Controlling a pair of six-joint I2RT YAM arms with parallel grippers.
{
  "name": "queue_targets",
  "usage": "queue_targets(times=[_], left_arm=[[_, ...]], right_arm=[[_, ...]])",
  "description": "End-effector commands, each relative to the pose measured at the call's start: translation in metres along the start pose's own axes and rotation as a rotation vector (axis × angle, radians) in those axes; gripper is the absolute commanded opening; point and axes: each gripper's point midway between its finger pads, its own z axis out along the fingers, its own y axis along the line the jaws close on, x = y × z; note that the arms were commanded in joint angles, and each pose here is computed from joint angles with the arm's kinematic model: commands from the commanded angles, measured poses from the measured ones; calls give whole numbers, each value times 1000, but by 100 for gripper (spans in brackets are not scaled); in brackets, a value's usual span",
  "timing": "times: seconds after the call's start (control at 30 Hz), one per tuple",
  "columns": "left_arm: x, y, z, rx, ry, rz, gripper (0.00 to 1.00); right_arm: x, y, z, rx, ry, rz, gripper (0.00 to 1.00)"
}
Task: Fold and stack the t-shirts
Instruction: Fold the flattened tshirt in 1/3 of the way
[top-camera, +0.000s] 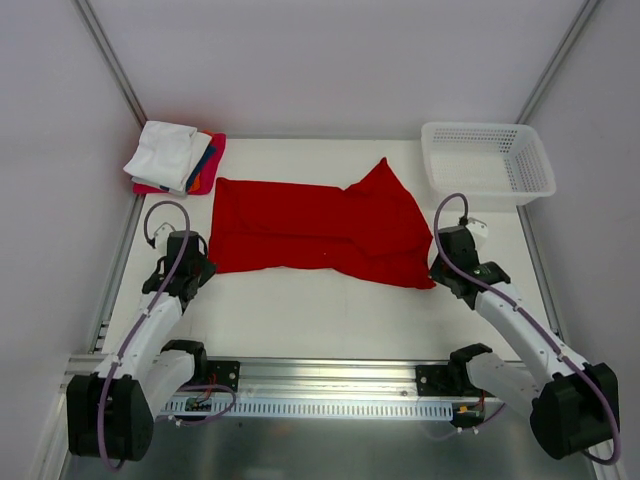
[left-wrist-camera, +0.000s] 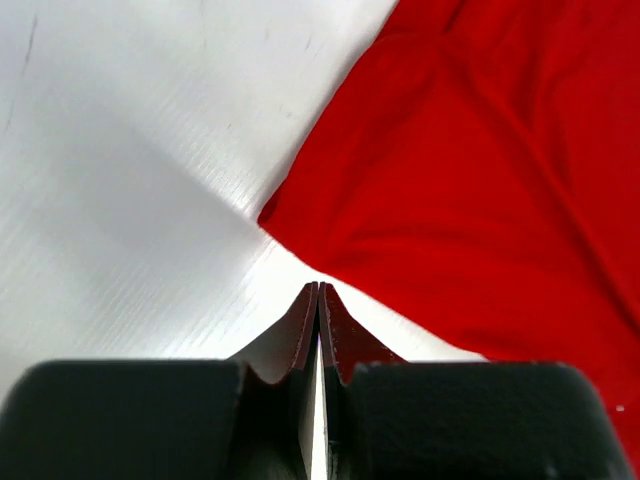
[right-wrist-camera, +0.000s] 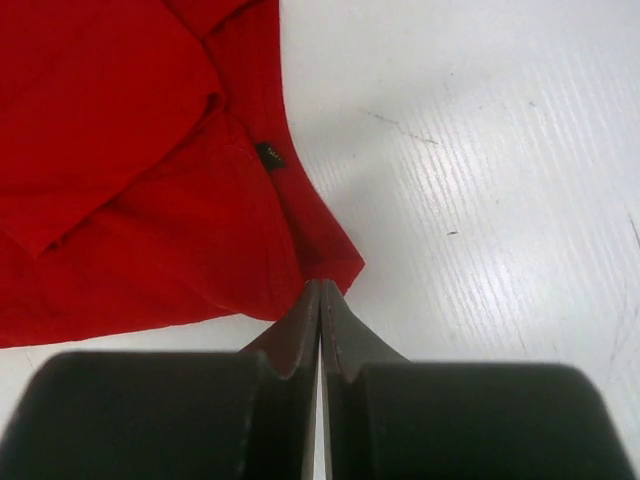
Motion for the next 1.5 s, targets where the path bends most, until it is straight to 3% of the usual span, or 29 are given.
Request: queue_targets(times=[0.0,0.07,0.23,0.3,0.5,0.87,1.17,1.47], left_arm=[[-31,-18,-16,55,-110,-34,0],[-40,-28,-12,55,-107,-2,0],[-15,-46,16,120,30,-9,0],[-16,-66,19,193,70,29,0],[-12,-81,44,166,170,74,0],[51,-33,64,-47,416,-16,0],[71,6,44,-159,450,3,0],[89,33,8,-199,477,-20,0]], right_arm=[[-7,13,-4,-50,12,7,1],[-7,26,4,-80,42,-10,0],[-17,70,25,-172,98,-42,0],[-6,74,41,-153,162,-91,0],[-2,80,60,-140,210,-144,0],[45,47,66,-88,322,-57,0],[77,30,48,-97,364,42,0],[89,-15,12,22,347,63,0]])
